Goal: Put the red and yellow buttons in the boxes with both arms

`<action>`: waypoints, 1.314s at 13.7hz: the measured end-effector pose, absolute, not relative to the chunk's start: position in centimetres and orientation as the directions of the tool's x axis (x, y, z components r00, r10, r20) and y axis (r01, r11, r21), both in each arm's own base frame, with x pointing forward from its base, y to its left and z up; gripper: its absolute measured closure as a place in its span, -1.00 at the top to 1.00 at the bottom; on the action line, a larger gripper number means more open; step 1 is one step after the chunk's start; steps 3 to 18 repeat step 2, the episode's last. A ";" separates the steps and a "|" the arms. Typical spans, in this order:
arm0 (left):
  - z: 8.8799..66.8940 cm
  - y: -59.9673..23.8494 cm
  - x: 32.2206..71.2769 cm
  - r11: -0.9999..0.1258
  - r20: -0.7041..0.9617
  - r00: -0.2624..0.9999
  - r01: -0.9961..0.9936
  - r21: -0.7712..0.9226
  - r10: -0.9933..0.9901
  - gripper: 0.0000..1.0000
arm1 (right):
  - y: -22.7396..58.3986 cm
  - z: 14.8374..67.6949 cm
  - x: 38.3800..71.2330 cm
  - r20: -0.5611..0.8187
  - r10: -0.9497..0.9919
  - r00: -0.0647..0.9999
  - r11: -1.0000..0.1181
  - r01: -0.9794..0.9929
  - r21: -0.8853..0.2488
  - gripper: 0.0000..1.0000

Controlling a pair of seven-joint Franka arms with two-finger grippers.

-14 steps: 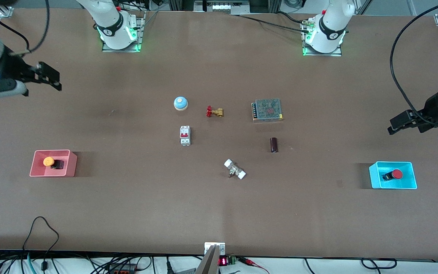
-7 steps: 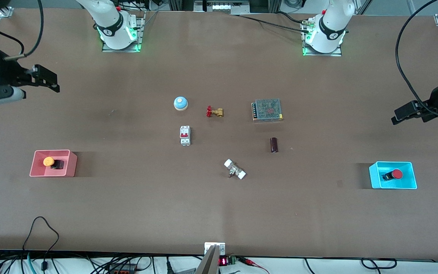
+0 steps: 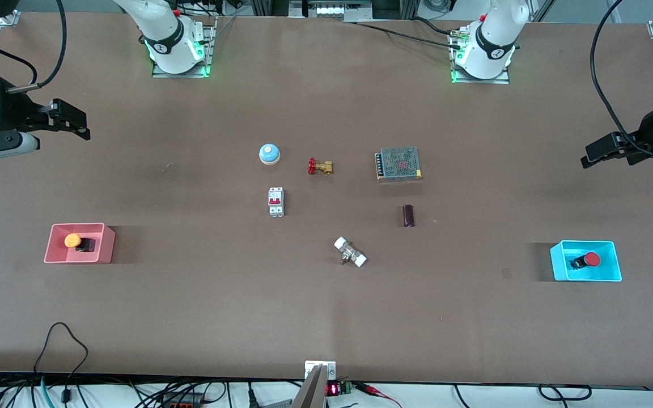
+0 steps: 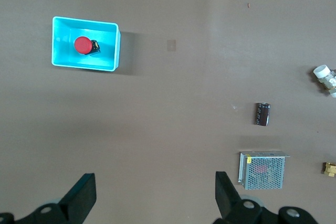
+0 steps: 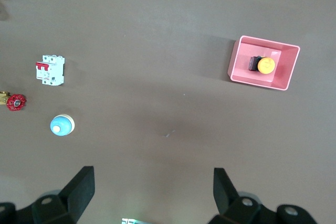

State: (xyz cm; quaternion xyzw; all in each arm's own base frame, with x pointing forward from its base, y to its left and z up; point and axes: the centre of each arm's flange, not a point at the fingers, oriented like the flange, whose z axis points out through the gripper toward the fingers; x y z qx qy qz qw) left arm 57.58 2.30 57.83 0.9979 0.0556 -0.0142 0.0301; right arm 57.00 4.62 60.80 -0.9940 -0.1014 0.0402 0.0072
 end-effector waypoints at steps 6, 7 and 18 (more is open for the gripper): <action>57.8 2.3 57.6 -0.992 -0.033 0.993 0.111 0.058 0.109 1.00 | 4.6 60.7 57.0 -0.080 0.201 0.976 -0.980 0.200 -0.021 1.00; 57.8 2.3 57.6 -0.992 -0.033 0.993 0.111 0.058 0.109 1.00 | 4.6 60.7 57.0 -0.080 0.201 0.976 -0.980 0.200 -0.021 1.00; 57.8 2.3 57.6 -0.992 -0.033 0.993 0.111 0.058 0.109 1.00 | 4.6 60.7 57.0 -0.080 0.201 0.976 -0.980 0.200 -0.021 1.00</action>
